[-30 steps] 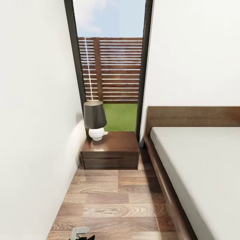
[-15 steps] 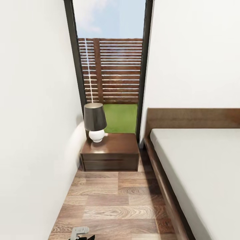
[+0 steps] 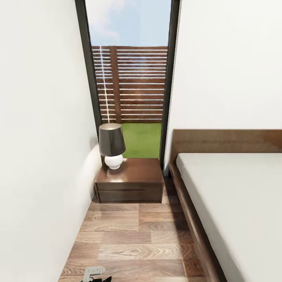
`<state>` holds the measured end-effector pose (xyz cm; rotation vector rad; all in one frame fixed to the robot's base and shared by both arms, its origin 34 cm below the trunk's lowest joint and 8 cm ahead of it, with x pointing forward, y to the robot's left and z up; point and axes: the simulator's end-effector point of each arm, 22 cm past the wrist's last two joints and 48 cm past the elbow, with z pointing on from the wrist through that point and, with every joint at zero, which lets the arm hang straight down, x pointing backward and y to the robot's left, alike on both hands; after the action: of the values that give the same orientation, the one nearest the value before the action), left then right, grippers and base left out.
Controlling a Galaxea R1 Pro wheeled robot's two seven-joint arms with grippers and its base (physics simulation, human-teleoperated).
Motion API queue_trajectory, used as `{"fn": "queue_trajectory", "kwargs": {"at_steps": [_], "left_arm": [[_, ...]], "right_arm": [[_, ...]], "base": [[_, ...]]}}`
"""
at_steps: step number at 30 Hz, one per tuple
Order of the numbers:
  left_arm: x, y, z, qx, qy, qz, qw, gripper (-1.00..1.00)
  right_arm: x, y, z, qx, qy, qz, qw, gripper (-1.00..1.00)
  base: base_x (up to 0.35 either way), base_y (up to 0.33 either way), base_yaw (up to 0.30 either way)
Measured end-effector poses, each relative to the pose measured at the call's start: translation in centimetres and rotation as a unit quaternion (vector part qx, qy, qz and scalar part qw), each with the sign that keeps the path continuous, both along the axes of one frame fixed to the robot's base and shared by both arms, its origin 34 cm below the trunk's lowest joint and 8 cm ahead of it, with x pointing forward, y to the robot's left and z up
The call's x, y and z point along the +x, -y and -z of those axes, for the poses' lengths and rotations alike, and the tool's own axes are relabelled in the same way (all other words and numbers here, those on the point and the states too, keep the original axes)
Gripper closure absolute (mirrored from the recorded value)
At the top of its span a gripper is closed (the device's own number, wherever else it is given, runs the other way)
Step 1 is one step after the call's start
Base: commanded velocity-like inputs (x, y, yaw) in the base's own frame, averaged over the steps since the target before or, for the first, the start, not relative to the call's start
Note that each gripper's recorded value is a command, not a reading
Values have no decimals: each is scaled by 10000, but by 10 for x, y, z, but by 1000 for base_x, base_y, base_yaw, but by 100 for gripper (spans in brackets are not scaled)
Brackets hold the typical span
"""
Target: In the bedroom, move the book from the bed onto either nightstand, and place the two sandals side by side next to the bed.
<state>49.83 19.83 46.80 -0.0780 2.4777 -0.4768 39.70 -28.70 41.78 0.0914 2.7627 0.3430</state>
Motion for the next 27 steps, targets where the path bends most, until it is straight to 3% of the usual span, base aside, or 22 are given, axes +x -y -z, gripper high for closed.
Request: {"fn": "queue_trajectory", "kwargs": {"at_steps": [16, 27], "left_arm": [[-6, 6, -9, -39, -89, -7, 10000, -100], [-79, -2, 10, 40, -986, -61, 9951, -100]], "right_arm": [[1, 0, -13, -4, -2, 1, 10000, -100], [1, 0, -33, -2, -21, 10, 10000, -100]], "base": [[0, 0, 0], [0, 0, 0]]}}
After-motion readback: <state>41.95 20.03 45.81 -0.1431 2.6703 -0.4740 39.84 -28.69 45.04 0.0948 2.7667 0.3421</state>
